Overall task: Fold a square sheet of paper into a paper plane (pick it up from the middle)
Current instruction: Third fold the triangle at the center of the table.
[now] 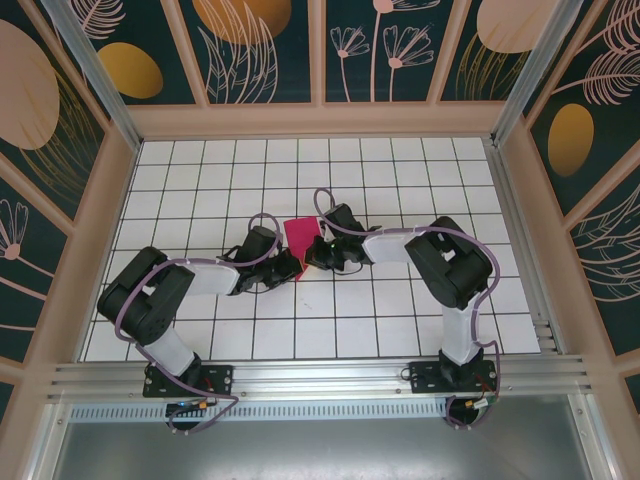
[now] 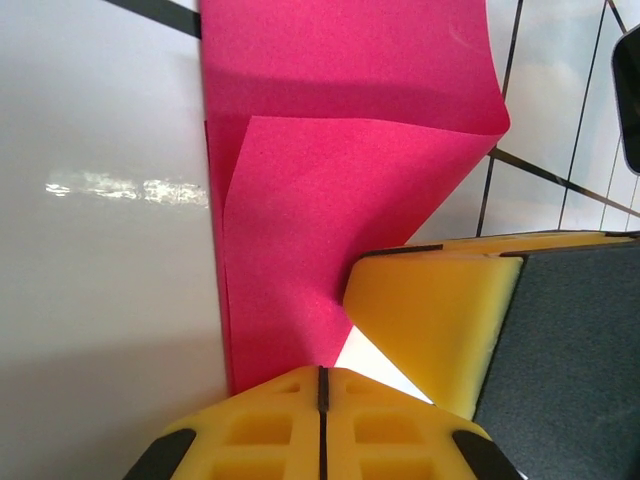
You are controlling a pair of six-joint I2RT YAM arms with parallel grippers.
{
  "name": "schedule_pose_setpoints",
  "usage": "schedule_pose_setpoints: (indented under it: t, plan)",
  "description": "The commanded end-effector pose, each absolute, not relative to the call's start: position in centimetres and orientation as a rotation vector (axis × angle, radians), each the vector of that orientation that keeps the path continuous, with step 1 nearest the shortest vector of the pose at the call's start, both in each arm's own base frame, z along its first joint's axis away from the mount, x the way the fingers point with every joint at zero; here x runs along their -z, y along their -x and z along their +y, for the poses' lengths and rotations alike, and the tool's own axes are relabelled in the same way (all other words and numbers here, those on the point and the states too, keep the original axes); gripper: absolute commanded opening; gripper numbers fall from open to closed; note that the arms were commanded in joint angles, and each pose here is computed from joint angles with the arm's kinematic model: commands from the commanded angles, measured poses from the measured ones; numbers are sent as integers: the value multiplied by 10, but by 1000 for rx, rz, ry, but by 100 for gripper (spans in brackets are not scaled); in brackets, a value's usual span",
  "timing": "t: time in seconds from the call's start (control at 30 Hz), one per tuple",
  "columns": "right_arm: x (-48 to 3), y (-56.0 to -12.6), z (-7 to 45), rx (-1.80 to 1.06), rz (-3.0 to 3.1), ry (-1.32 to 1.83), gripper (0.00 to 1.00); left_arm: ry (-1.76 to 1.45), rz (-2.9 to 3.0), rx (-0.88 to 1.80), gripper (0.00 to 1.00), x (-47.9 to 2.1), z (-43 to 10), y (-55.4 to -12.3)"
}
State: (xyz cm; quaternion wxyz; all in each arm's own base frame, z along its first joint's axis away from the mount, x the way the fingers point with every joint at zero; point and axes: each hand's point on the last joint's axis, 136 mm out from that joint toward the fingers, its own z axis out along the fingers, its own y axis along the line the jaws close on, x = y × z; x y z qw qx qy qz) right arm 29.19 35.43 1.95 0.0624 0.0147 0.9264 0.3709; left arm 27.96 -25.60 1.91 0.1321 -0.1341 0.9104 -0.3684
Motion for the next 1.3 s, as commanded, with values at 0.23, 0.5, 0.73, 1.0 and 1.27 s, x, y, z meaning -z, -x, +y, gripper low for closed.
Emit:
schedule_pose_setpoints:
  t: [0.23,0.5,0.73,1.0,1.27]
  plan:
    - [-18,-291,352,-1101,2808,7,0,395,2700,965,9,3,-246,-273]
    - [-19,-302,350,-1071,2765,139,1,411,2767,850,9,16,-230,-261]
    - [-13,-312,347,-1035,2761,239,1,411,2788,784,9,21,-222,-258]
    - [-12,-331,332,-986,2754,216,1,406,2801,772,9,24,-221,-256]
    - [-4,-349,314,-920,2761,190,1,405,2810,767,9,26,-220,-254]
